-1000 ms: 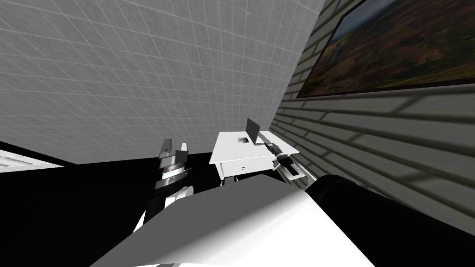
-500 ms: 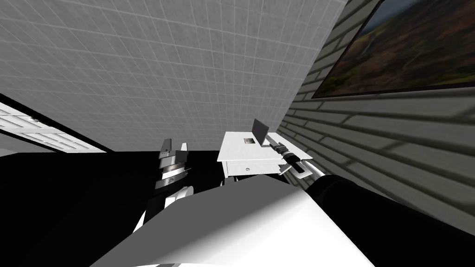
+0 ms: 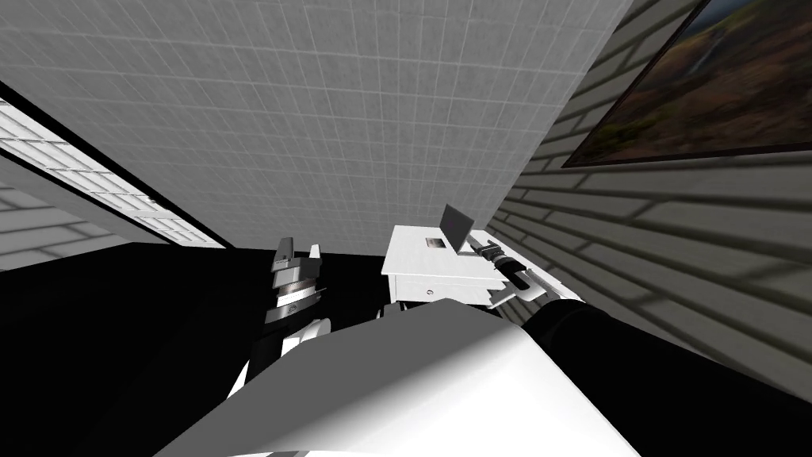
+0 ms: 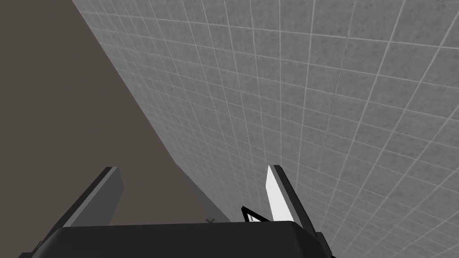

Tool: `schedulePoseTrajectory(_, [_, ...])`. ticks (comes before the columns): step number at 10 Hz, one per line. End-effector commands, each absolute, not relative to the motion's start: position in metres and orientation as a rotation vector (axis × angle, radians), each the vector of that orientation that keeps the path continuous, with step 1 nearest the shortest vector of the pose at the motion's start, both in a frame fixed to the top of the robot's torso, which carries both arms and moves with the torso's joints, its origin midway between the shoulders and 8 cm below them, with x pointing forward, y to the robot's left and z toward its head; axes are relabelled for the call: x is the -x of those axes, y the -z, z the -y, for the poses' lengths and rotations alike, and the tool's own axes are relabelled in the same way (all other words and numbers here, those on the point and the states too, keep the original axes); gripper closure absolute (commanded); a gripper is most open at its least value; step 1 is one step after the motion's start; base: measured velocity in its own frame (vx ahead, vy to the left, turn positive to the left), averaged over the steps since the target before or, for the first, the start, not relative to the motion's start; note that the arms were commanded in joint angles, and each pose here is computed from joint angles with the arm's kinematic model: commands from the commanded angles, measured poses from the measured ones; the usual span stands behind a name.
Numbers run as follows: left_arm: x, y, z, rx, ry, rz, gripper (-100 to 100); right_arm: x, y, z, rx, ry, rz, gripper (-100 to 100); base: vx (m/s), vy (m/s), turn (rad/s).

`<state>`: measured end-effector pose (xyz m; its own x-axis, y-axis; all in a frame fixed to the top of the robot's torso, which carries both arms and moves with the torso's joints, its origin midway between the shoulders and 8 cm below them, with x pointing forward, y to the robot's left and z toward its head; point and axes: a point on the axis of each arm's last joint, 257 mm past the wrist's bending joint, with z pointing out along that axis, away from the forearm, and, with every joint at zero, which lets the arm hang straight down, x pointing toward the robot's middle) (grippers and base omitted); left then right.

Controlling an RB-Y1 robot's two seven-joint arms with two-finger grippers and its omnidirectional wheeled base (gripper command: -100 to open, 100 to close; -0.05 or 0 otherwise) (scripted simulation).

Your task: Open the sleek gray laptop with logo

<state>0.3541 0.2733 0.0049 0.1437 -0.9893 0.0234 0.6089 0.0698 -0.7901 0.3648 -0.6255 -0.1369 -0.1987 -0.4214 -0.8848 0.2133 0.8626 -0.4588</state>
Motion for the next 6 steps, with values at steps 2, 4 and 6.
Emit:
schedulePoseTrajectory(2, [-0.354,-0.005,-0.273,0.764,1.33,-0.63,0,-0.358,0.119,0.67,0.252,0.766,-1.701,-100,0.014,0.047,0.086])
schedulePoseTrajectory(4, [-0.354,-0.005,-0.273,0.764,1.33,-0.63,0,-0.353,0.102,0.699,0.311,0.893,-1.708,-100,0.007,0.066,0.176])
schedulePoseTrajectory(6, [-0.354,-0.005,-0.273,0.764,1.33,-0.63,0,-0.35,0.093,0.711,0.337,0.95,-1.709,-100,0.016,0.042,0.075])
